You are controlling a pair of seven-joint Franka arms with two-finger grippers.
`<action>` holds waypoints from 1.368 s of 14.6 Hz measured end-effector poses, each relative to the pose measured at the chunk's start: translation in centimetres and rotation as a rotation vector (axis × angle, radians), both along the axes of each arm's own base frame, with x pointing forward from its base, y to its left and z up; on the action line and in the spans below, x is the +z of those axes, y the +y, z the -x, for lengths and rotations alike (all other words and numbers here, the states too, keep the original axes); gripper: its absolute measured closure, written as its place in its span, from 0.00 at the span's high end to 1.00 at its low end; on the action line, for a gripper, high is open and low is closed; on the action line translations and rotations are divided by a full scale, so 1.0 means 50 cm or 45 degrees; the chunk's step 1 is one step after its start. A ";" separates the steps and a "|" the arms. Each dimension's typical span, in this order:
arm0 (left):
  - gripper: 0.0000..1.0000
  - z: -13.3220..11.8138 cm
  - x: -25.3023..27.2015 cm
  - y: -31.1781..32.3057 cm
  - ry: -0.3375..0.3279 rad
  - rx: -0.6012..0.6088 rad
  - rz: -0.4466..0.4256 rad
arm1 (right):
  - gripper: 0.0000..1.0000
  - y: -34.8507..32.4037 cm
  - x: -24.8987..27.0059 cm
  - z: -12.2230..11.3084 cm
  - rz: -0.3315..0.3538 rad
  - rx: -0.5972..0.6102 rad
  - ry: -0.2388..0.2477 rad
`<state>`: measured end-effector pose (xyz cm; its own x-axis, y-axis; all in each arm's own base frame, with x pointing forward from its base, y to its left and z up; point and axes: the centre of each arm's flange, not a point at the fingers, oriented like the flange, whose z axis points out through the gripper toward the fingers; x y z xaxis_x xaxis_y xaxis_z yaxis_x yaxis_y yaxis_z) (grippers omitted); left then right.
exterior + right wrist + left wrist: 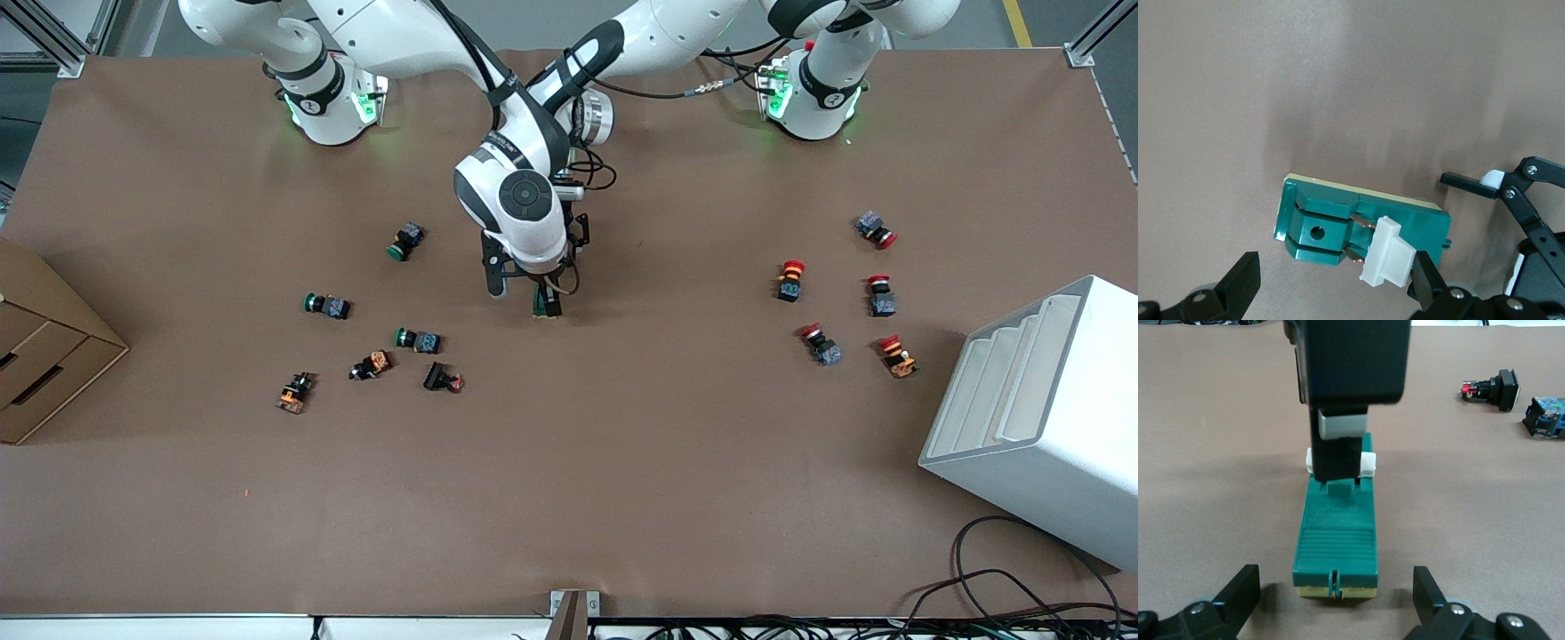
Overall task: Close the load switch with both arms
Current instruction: 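Press the white handle down with the right gripper onto the switch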
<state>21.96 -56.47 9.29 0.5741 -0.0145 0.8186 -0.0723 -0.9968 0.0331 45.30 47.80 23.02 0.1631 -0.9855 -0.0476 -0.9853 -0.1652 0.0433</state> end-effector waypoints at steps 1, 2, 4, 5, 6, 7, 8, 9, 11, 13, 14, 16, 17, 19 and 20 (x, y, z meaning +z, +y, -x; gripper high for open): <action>1.00 -0.002 0.000 -0.002 0.000 0.002 0.003 | 1.00 -0.002 0.003 -0.003 0.000 -0.002 -0.005; 1.00 -0.002 0.000 -0.003 -0.001 0.002 0.004 | 1.00 -0.007 0.005 -0.010 0.002 -0.005 -0.016; 1.00 -0.003 0.000 -0.003 -0.001 0.003 0.004 | 1.00 -0.027 0.008 -0.035 0.009 -0.017 -0.052; 1.00 -0.003 0.000 -0.003 -0.001 0.003 0.004 | 1.00 -0.035 0.011 -0.046 0.008 -0.028 -0.063; 1.00 -0.003 0.000 -0.003 -0.001 0.003 0.004 | 1.00 -0.041 0.014 -0.055 0.004 -0.037 -0.072; 1.00 -0.003 0.000 -0.003 -0.001 0.003 0.004 | 1.00 -0.044 0.018 -0.063 0.000 -0.043 -0.080; 1.00 -0.003 0.000 -0.003 -0.001 0.003 0.004 | 1.00 -0.045 0.024 -0.069 -0.005 -0.047 -0.087; 1.00 -0.003 0.000 -0.003 -0.001 0.003 0.004 | 1.00 -0.044 0.029 -0.074 -0.009 -0.048 -0.094; 1.00 -0.003 0.000 -0.003 -0.001 0.003 0.004 | 1.00 -0.040 0.034 -0.080 -0.015 -0.048 -0.103; 1.00 -0.003 0.000 -0.003 -0.001 0.003 0.004 | 1.00 -0.037 0.029 -0.086 -0.017 -0.048 -0.108; 1.00 -0.003 0.000 -0.003 -0.001 0.003 0.004 | 1.00 -0.034 0.025 -0.089 -0.020 -0.048 -0.113; 1.00 -0.006 -0.002 -0.002 -0.002 0.006 0.002 | 1.00 -0.031 0.010 -0.093 -0.027 -0.048 -0.126; 1.00 -0.007 -0.004 -0.001 -0.002 0.007 0.001 | 1.00 -0.030 0.004 -0.096 -0.031 -0.049 -0.133; 1.00 -0.009 -0.004 -0.002 -0.003 0.007 0.001 | 1.00 -0.030 -0.006 -0.102 -0.033 -0.050 -0.142; 1.00 -0.010 -0.004 -0.002 -0.004 0.007 0.001 | 1.00 -0.030 -0.008 -0.108 -0.034 -0.054 -0.144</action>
